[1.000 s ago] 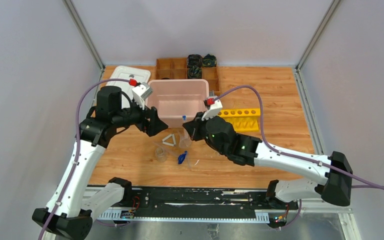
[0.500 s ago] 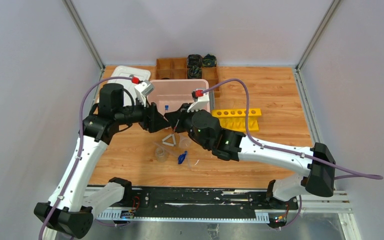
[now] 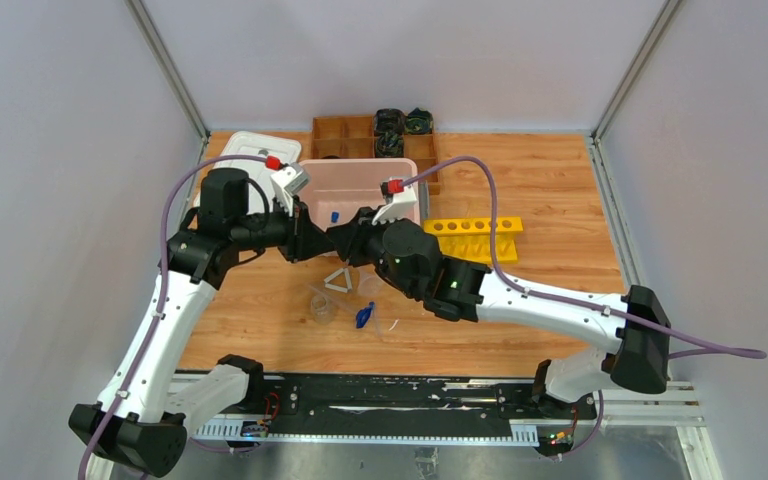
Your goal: Organize the chemistry lab equipment
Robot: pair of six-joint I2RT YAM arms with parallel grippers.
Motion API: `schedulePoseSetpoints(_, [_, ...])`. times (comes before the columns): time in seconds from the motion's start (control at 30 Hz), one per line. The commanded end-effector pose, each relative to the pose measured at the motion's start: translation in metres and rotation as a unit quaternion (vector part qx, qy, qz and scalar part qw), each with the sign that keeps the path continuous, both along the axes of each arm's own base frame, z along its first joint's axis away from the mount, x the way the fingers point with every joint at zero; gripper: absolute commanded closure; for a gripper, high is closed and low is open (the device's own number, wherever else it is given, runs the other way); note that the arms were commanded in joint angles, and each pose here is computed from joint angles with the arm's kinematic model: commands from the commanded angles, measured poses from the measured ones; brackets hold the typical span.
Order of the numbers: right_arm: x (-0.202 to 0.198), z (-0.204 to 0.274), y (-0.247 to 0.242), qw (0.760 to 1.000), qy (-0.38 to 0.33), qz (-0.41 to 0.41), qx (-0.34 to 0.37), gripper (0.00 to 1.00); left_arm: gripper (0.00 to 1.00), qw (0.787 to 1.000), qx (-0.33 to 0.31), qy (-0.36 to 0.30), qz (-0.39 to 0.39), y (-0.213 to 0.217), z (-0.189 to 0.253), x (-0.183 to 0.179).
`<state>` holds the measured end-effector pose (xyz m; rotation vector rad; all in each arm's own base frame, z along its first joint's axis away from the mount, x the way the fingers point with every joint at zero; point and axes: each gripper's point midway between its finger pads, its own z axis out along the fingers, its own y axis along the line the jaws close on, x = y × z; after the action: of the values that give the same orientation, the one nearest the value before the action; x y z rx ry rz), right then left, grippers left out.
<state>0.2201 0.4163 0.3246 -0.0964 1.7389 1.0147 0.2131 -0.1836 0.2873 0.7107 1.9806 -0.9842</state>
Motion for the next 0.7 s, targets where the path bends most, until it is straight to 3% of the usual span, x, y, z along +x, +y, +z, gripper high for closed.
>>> schedulePoseSetpoints(0.0, [0.002, 0.021, 0.002, 1.0, 0.012, 0.015, 0.0, 0.69, 0.95, 0.999, 0.006, -0.011, -0.03, -0.002, -0.002, -0.007])
schedulePoseSetpoints(0.07, [0.009, 0.013, 0.001, 0.999, 0.039, 0.019, -0.01, 0.59, 0.97, 0.999, 0.009, -0.019, -0.038, -0.002, -0.002, -0.009])
schedulePoseSetpoints(0.13, [0.013, 0.009, 0.002, 0.998, 0.062, 0.03, -0.015, 0.56, 0.98, 0.999, 0.011, -0.025, -0.043, -0.002, -0.001, -0.01])
schedulePoseSetpoints(0.4, [0.01, 0.006, 0.01, 0.992, 0.085, 0.083, -0.031, 0.59, 0.99, 0.998, 0.023, -0.037, -0.045, 0.002, -0.001, -0.012])
schedulePoseSetpoints(0.5, [0.009, 0.007, 0.011, 0.991, 0.088, 0.094, -0.029, 0.66, 0.99, 0.998, 0.024, -0.037, -0.045, 0.002, -0.002, -0.011])
schedulePoseSetpoints(0.63, [0.009, 0.007, 0.009, 0.991, 0.092, 0.098, -0.027, 0.9, 0.98, 0.998, 0.027, -0.036, -0.04, 0.003, -0.004, -0.009])
schedulePoseSetpoints(0.67, [0.01, 0.008, 0.007, 0.991, 0.09, 0.097, -0.026, 0.97, 0.93, 0.998, 0.028, -0.036, -0.039, 0.003, -0.004, -0.009])
